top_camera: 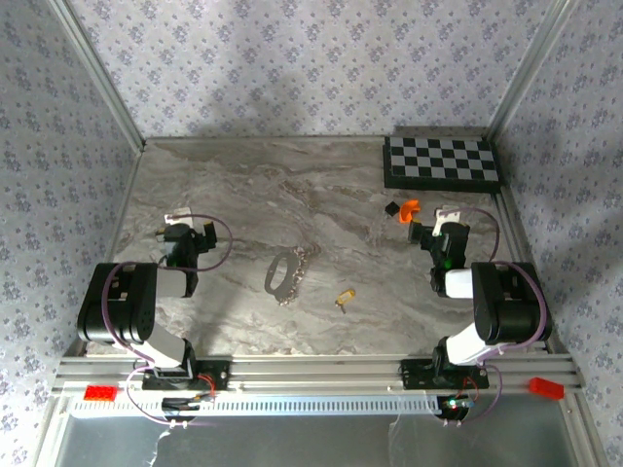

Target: Put the keys on the keyring

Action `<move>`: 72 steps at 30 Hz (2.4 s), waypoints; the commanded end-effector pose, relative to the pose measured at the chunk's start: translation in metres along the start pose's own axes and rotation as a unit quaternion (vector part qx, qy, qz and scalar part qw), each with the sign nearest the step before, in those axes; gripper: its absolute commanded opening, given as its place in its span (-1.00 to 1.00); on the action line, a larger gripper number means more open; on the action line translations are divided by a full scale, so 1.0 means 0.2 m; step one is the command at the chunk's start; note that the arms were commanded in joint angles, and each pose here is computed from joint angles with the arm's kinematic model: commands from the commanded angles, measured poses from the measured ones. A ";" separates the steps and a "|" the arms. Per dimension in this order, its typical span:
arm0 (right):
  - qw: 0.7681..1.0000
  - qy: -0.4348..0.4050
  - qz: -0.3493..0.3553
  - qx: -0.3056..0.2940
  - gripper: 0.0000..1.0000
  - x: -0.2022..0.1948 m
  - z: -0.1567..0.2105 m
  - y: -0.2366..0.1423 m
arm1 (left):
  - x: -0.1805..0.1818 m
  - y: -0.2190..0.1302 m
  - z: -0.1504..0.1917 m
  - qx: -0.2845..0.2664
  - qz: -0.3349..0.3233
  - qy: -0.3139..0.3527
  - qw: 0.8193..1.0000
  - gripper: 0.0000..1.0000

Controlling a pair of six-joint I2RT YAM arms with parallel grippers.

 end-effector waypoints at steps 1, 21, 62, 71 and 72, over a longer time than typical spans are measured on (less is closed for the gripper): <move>1.000 -0.008 -0.002 -0.007 0.99 0.00 -0.03 0.02 | -0.01 0.02 -0.07 -0.028 0.000 -0.004 1.000 1.00; 1.000 -0.007 -0.001 -0.006 0.99 0.00 -0.03 0.02 | -0.01 0.02 -0.07 -0.029 0.000 -0.005 1.000 1.00; 0.965 -0.026 -0.240 0.103 0.99 0.33 -0.54 -0.48 | -0.43 -0.61 -0.32 0.188 0.197 -0.100 0.957 1.00; 0.916 -0.046 -0.359 0.173 0.99 0.60 -0.38 -0.78 | -0.55 -1.05 -0.15 0.288 0.282 -0.013 0.915 0.92; 0.913 -0.041 -0.363 0.181 0.99 0.61 -0.37 -0.80 | -0.55 -1.08 -0.12 0.302 0.281 0.003 0.911 0.87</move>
Point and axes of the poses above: each hand's point on the last joint's axis, 136 mm out from that joint toward the fingers, its own y axis out along the fingers, its own x axis along the line the jaws close on, z = x × y, the point moved 8 cm from there along -y, back along the fingers, and after that the axes turned 9 degrees about -y, right-handed, at the moved point
